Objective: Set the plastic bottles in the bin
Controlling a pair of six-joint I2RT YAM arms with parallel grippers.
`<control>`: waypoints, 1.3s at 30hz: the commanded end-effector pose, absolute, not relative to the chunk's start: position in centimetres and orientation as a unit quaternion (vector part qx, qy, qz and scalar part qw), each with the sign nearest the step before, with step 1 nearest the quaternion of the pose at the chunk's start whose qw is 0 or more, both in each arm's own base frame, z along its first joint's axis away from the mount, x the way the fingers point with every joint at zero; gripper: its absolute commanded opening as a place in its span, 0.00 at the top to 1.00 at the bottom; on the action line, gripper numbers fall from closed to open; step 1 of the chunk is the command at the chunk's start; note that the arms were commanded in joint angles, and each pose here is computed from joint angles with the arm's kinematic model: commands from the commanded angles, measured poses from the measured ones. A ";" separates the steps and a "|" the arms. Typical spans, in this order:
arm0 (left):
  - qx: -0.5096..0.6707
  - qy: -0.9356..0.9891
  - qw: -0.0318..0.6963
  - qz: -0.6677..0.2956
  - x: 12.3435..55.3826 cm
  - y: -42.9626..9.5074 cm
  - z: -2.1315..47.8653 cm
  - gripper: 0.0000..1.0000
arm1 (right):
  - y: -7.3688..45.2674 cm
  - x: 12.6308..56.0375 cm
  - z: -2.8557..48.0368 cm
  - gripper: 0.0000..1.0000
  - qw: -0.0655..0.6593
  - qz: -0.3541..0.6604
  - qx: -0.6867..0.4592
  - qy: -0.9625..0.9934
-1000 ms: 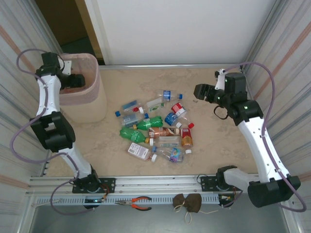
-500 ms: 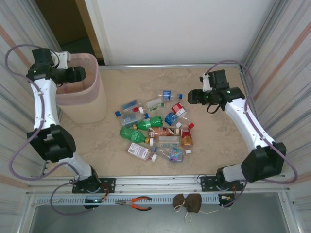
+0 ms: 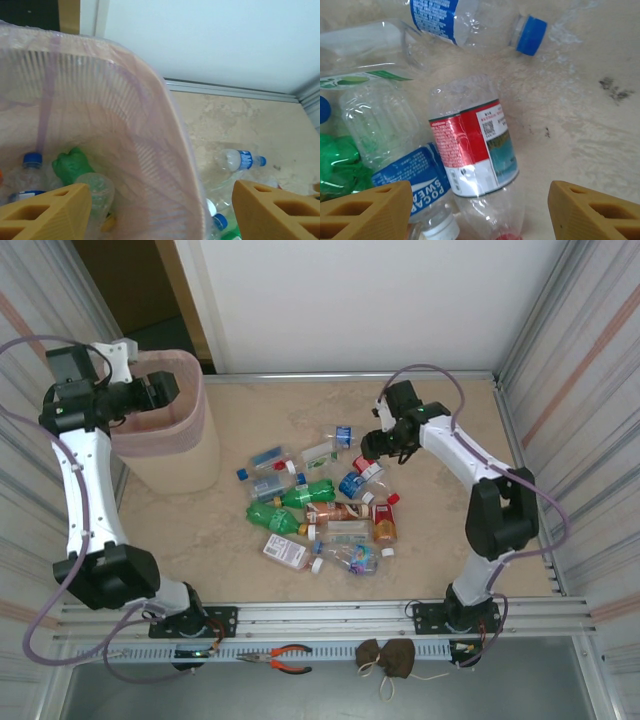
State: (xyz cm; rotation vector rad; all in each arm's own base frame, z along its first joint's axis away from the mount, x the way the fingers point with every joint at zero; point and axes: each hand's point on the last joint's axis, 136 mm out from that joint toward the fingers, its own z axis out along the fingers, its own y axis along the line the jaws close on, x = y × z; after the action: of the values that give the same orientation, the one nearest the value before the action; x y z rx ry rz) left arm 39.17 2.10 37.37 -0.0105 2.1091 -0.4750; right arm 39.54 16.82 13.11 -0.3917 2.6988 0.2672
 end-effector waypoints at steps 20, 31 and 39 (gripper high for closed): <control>0.024 0.844 0.470 -0.257 35.7 -1.7 37.6 0.26 | 16.3 42.4 5.0 0.29 0.100 0.060 -0.114 0.987; 0.032 0.841 0.470 -0.266 36.2 -2.8 37.8 0.26 | 12.4 41.9 4.8 0.42 0.098 0.042 -0.068 0.992; 0.060 0.817 0.489 -0.298 35.8 -5.0 39.5 0.26 | 11.6 42.1 8.4 0.43 0.148 0.062 -0.037 0.986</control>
State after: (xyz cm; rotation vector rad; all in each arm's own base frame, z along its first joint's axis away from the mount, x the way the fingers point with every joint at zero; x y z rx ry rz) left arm 36.83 -3.57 37.26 0.0898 2.0720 -0.6721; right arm 41.71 11.82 4.98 -0.1707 2.9237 0.1555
